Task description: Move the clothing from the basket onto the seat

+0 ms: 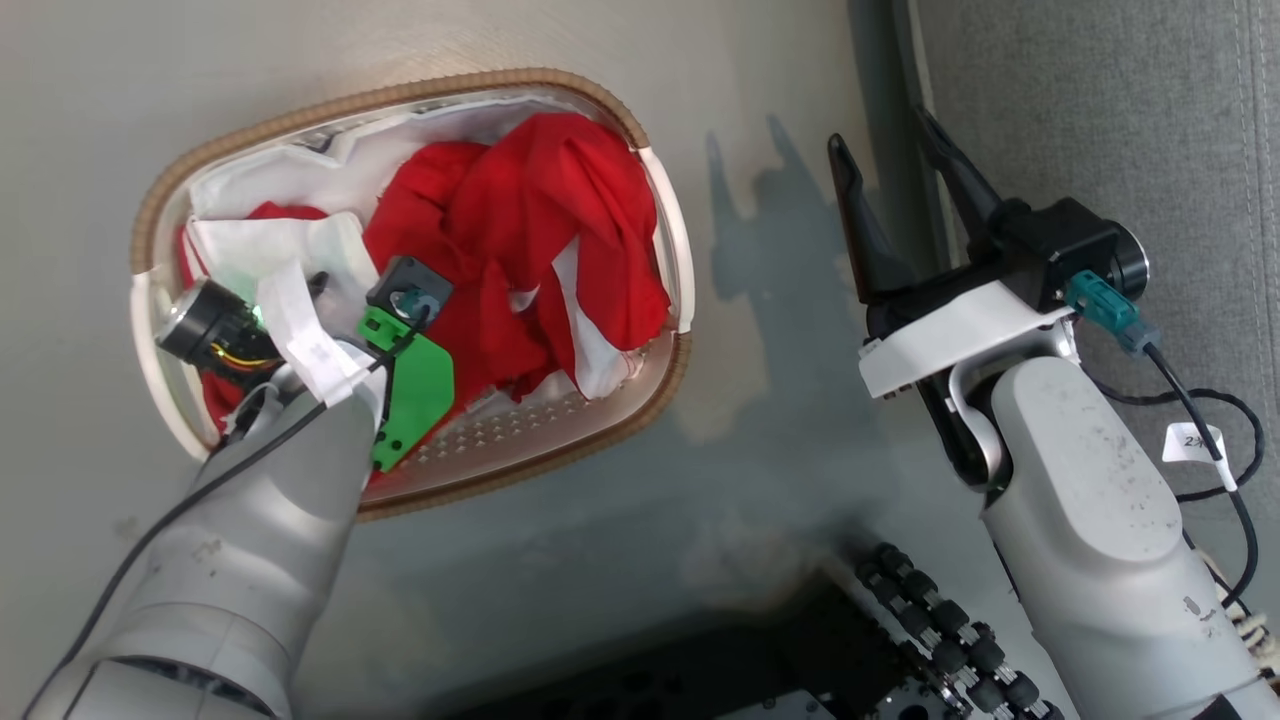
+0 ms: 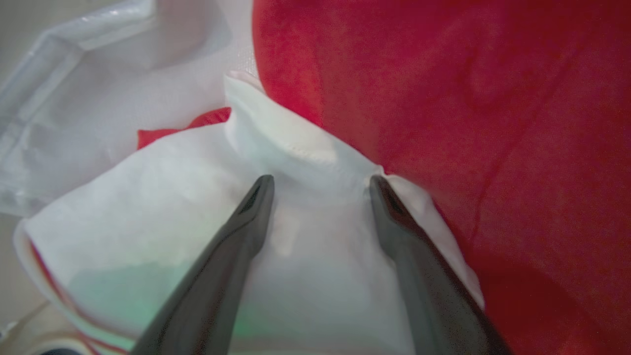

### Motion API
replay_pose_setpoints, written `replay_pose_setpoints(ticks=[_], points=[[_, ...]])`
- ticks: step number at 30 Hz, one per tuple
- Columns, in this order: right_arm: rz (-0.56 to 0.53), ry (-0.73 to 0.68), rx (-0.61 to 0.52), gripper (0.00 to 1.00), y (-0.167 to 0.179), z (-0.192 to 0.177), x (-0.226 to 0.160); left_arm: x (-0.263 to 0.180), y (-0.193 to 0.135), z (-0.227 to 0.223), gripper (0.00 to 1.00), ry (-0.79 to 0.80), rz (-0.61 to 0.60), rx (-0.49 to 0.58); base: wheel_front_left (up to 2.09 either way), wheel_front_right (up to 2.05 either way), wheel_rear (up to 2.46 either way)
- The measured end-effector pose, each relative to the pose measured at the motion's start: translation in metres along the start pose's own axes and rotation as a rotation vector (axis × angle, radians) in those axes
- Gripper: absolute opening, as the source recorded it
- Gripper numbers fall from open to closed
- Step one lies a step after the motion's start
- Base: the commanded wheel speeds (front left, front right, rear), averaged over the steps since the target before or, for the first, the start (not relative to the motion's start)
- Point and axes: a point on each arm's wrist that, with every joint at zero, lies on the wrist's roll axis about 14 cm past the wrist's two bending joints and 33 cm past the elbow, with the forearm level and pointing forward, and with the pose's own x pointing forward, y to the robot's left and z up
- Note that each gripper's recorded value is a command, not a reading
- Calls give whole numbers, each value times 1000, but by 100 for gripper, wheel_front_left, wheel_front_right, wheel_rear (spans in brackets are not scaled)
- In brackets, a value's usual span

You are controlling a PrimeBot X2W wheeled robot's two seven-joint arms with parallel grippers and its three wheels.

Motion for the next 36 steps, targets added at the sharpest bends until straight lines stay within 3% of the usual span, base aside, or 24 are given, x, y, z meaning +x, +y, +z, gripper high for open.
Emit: replay_pose_setpoints(ticks=[11, 12, 14, 24, 36], points=[[-27, 35, 13, 100, -9, -19, 2, 30, -3, -2, 100, 39, -27, 18, 0, 0, 0], [-29, 39, 13, 100, -10, -21, 2, 31, -5, -4, 72, 49, -33, 15, 0, 0, 0], [-32, 43, 13, 100, -11, -23, 1, 33, -7, -4, 0, 47, -40, 10, 0, 0, 0], [-34, -14, 18, 100, -9, 4, 0, 13, -5, 9, 0, -1, -26, -30, 0, 0, 0], [-42, -104, 6, 100, -4, 52, -27, -47, -11, 36, 0, -199, 3, -131, 0, 0, 0]])
